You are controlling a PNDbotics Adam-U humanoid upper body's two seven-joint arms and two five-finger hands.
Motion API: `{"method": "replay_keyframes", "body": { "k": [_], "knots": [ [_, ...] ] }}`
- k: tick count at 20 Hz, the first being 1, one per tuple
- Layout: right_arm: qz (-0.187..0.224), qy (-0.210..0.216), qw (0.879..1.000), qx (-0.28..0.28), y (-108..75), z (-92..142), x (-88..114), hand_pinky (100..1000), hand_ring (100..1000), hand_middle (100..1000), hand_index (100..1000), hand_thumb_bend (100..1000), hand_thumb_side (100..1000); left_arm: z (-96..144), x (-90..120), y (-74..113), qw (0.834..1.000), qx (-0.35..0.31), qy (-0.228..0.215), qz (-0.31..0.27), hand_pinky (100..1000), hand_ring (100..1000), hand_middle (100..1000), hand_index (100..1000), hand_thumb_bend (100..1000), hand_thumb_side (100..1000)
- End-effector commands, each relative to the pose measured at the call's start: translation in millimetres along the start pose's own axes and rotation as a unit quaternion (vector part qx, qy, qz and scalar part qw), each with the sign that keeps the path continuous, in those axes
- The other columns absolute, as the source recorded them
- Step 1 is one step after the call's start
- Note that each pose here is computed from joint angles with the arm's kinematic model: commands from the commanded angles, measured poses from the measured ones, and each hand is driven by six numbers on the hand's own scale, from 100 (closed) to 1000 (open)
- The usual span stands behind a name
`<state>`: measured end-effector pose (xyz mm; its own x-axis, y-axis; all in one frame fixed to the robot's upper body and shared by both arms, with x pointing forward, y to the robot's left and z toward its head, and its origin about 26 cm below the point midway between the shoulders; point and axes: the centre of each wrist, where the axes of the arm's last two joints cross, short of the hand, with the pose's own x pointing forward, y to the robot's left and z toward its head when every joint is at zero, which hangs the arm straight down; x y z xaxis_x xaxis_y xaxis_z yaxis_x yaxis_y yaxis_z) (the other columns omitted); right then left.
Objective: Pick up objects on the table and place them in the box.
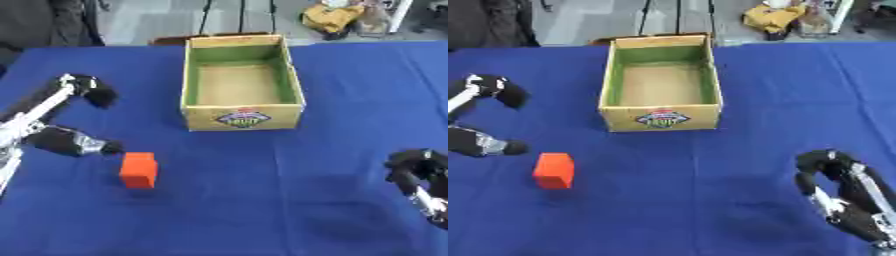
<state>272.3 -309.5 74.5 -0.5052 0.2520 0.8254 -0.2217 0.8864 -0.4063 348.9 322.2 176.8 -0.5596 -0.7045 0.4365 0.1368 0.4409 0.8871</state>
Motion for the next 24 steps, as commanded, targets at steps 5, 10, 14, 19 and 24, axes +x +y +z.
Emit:
{"method": "replay_keyframes", "body": {
  "k": [5, 10, 14, 19, 24],
  "knots": [
    [0.007, -0.009, 1.0, 0.004, -2.8, -3.1, 4.8, 753, 507, 415, 693, 377, 483, -7.7, 10.0, 8.8, 0.999, -0.013, -0.015, -0.035, 657, 613, 585, 743, 803, 461],
    [0.007, -0.008, 1.0, 0.004, -2.8, -3.2, 4.8, 753, 507, 415, 694, 374, 484, -13.9, 11.7, 6.8, 0.998, -0.027, -0.016, -0.047, 659, 613, 584, 742, 754, 338],
    [0.007, -0.008, 1.0, 0.005, -2.6, -3.2, 4.7, 753, 507, 415, 694, 372, 484, -18.9, 12.3, 4.8, 0.997, -0.048, -0.016, -0.058, 663, 614, 584, 741, 680, 213],
    [0.006, -0.008, 1.0, 0.005, -2.4, -3.3, 4.6, 754, 507, 415, 694, 370, 485, -23.8, 8.8, -0.5, 0.996, -0.07, -0.008, -0.063, 662, 613, 584, 745, 655, 194],
    [0.006, -0.008, 1.0, 0.006, -2.3, -3.5, 4.7, 754, 507, 415, 694, 369, 485, -28.5, 5.6, -7.9, 0.994, -0.086, -0.003, -0.063, 660, 613, 584, 745, 651, 204]
  ]
}}
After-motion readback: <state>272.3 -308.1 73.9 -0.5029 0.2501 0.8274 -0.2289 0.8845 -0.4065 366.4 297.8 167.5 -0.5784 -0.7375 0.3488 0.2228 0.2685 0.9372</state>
